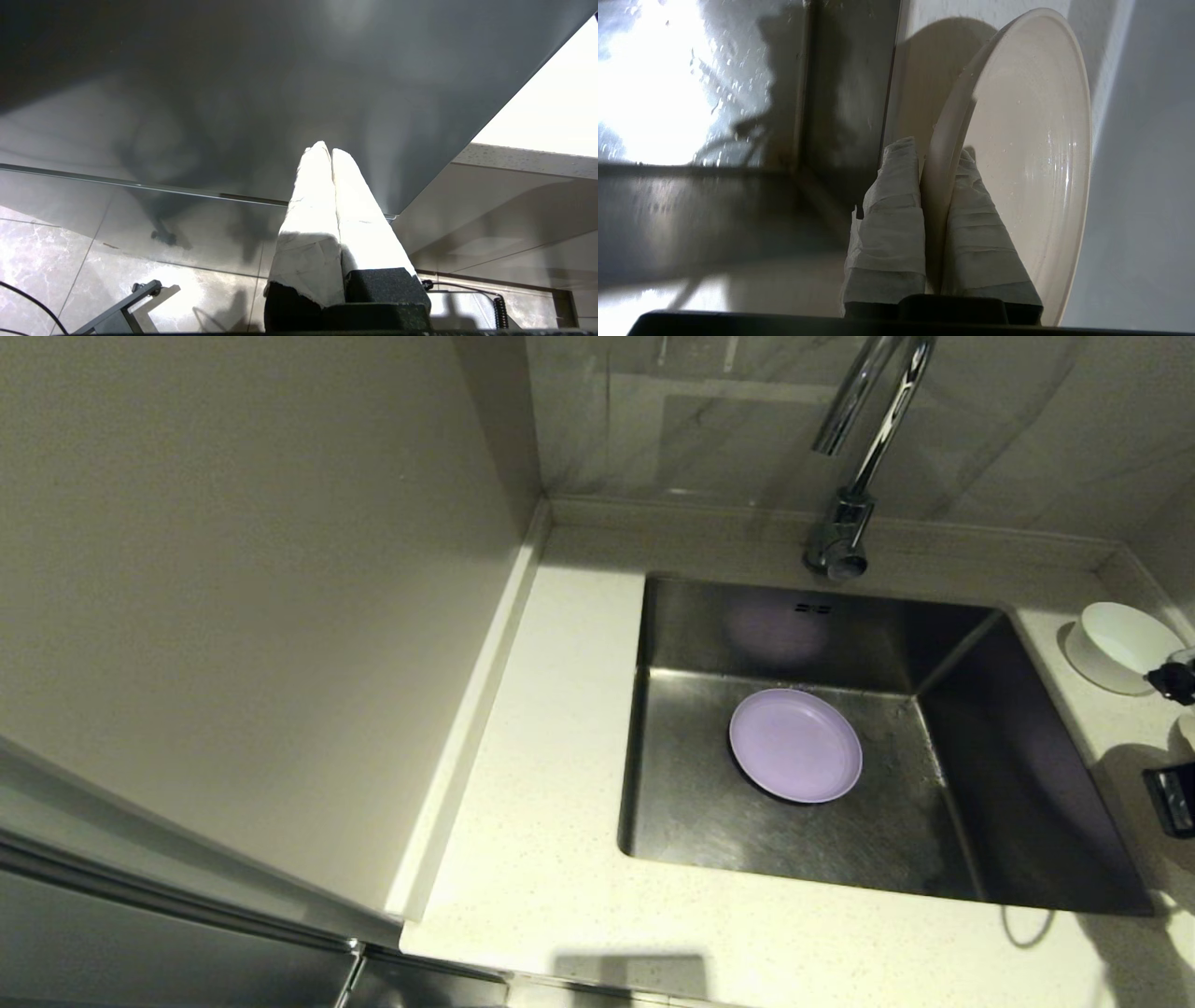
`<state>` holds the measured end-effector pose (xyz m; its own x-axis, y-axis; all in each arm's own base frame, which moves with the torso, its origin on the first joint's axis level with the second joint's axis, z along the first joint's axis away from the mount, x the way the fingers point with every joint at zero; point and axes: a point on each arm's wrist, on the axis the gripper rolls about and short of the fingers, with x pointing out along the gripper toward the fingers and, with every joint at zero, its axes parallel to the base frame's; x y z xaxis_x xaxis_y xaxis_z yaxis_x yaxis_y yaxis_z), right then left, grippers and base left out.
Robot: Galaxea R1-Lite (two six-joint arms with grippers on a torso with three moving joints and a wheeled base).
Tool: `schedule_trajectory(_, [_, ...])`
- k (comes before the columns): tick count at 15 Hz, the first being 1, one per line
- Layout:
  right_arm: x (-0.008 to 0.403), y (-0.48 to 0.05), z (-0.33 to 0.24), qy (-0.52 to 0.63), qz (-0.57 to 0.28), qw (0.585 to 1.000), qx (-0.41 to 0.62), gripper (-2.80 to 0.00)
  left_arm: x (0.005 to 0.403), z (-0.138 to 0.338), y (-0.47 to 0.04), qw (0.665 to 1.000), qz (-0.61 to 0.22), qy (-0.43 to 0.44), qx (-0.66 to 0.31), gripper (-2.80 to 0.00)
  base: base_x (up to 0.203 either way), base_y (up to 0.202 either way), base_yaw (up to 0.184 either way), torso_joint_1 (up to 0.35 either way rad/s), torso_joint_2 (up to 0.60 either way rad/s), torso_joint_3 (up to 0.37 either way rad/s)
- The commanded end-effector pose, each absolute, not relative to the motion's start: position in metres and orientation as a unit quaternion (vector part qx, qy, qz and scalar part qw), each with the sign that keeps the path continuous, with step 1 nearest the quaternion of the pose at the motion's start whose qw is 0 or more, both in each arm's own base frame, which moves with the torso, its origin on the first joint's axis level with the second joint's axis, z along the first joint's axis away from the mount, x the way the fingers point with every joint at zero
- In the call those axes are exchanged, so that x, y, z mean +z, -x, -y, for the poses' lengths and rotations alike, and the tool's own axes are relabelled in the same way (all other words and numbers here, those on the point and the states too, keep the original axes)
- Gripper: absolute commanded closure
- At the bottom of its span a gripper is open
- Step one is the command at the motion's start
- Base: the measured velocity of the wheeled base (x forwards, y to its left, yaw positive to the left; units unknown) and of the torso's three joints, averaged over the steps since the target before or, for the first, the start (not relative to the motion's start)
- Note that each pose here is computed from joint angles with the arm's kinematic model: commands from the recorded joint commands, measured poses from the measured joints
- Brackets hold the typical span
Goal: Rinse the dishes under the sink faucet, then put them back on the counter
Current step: Put a plate into the sink
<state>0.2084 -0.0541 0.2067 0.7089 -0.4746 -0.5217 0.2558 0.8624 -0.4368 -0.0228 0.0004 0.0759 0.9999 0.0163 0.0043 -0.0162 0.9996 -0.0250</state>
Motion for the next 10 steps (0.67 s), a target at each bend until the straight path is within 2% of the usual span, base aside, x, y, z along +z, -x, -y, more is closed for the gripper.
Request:
schedule_trajectory(1, [0.215, -0.174, 0.043, 0.175, -0.289, 0.919, -0.201, 0.0, 0.076, 0.0, 0.023, 1.0, 0.004, 0.013, 0.008, 0.0, 0.0, 0.0, 0.0, 0.0, 0.0, 0.0])
schedule_trajectory(6, [0.222, -0.143, 0.032, 0.183, -0.247, 0.931, -0.195, 0.0, 0.076, 0.0, 0.023, 1.0, 0.004, 0.013, 0.008, 0.0, 0.0, 0.0, 0.0, 0.0, 0.0, 0.0])
schedule_trajectory(10, [0.232, -0.131, 0.015, 0.221, -0.204, 0.943, -0.143, 0.0, 0.076, 0.0, 0.023, 1.0, 0.004, 0.013, 0.008, 0.0, 0.0, 0.0, 0.0, 0.0, 0.0, 0.0])
